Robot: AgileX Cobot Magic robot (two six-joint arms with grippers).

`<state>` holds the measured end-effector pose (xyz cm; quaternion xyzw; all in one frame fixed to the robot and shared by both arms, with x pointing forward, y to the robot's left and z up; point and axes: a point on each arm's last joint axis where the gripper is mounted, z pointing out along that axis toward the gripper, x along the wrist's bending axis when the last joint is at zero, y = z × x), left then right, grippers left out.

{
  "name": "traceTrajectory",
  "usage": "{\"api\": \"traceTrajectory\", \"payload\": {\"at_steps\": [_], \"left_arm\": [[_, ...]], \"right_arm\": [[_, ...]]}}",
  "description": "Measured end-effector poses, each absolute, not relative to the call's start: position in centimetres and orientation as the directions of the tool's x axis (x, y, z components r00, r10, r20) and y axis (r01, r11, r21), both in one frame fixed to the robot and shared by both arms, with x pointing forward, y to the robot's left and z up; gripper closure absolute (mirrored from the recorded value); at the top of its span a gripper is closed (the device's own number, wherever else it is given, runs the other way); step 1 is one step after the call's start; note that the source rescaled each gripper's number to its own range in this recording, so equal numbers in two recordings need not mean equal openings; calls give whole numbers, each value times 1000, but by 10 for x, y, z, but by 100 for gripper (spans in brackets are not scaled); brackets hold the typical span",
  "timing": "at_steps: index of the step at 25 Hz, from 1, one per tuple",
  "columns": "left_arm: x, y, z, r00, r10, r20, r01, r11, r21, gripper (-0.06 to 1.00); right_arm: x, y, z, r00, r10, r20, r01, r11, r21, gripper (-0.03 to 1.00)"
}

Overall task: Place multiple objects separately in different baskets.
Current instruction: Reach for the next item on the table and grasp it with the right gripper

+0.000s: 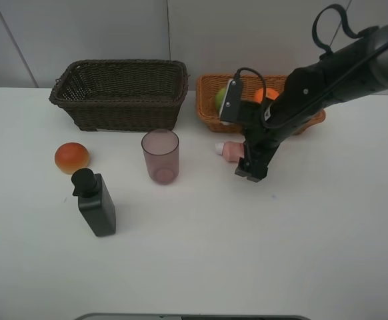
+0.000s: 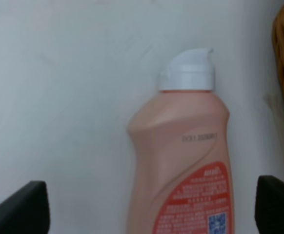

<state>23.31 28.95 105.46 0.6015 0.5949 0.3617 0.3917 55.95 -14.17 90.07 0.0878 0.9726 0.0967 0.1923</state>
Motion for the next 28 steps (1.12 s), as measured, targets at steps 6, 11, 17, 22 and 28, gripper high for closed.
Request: {"api": "traceTrajectory", "payload": {"at_steps": [6,11,17,22,28], "left_arm": [[233,290,1055,31,999,-31,432,15,902,-6],[233,290,1055,31,999,-31,432,15,902,-6],[233,290,1055,31,999,-31,432,15,902,-6],[233,290,1055,31,999,-31,432,15,902,-6],[233,290,1055,31,999,-31,432,15,902,-6]], "right_arm": [[562,-148,891,-915,221,-338,157,966,207,13],[564,-150,882,-917,227,-328,167,965,201,13],[566,-149,880,-912,229,-339,163,963,213,13],[569,-153,879,-905,245,-348,174,959,223,13],[571,-156,878,-901,254,-351,181,957,227,13]]}}
